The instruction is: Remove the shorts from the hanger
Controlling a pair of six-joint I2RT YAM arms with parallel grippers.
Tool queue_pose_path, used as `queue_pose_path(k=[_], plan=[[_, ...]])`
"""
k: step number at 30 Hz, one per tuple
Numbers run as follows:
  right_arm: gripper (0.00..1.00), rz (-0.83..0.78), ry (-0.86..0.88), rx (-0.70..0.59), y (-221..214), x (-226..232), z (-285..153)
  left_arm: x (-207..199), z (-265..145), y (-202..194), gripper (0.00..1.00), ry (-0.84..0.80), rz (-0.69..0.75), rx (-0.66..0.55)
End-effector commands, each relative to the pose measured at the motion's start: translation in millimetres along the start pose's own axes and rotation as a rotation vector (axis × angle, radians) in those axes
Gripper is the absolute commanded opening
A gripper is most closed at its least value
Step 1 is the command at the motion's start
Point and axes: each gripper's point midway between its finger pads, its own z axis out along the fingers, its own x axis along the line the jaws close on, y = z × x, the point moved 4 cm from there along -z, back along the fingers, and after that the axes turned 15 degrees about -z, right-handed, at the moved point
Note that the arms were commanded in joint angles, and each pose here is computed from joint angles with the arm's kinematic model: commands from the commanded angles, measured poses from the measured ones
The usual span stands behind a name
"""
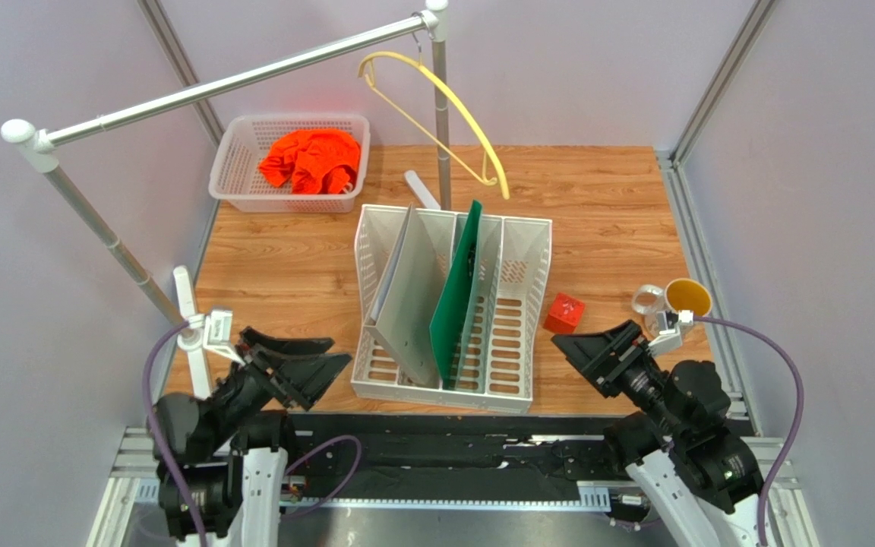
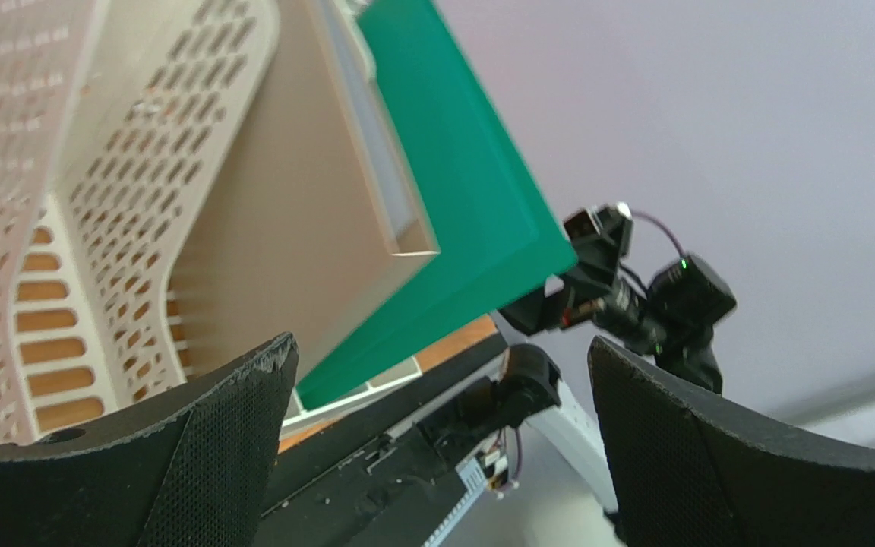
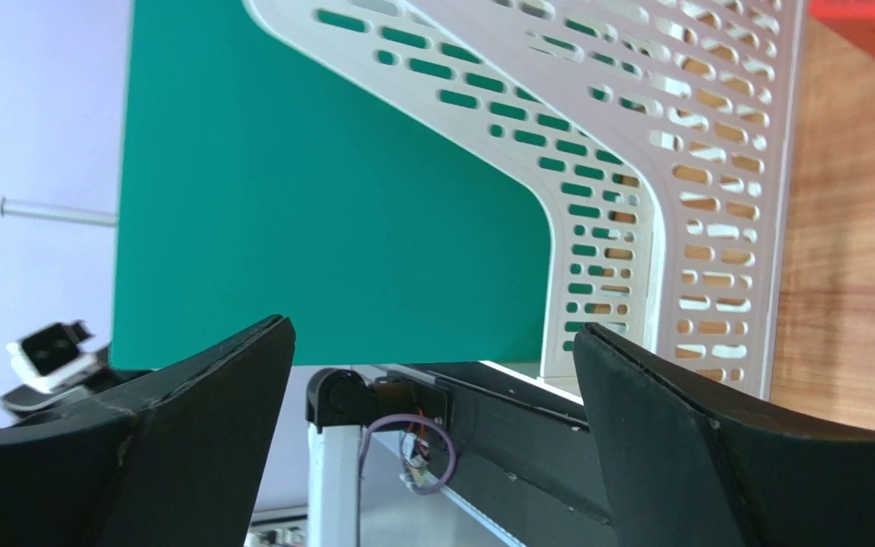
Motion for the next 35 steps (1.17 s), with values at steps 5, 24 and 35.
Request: queue_pose_path(k=[5, 24, 35], plan=[[1.0, 0.112, 0.0, -0.019, -17.3, -22.8, 12.0, 55.1, 9.1, 14.9, 1.0, 0.073, -0.123, -0.222], [1.0, -0.004, -0.116, 0.067, -71.1, -106.0, 71.6, 194.7, 50.4, 16.0, 1.0, 0.109, -0.541, -0.316], [1.0, 0.08, -0.137, 0.09, -87.9, -123.9, 83.1, 202.1, 48.2, -2.4, 1.0, 0.166, -0.57, -0.215]])
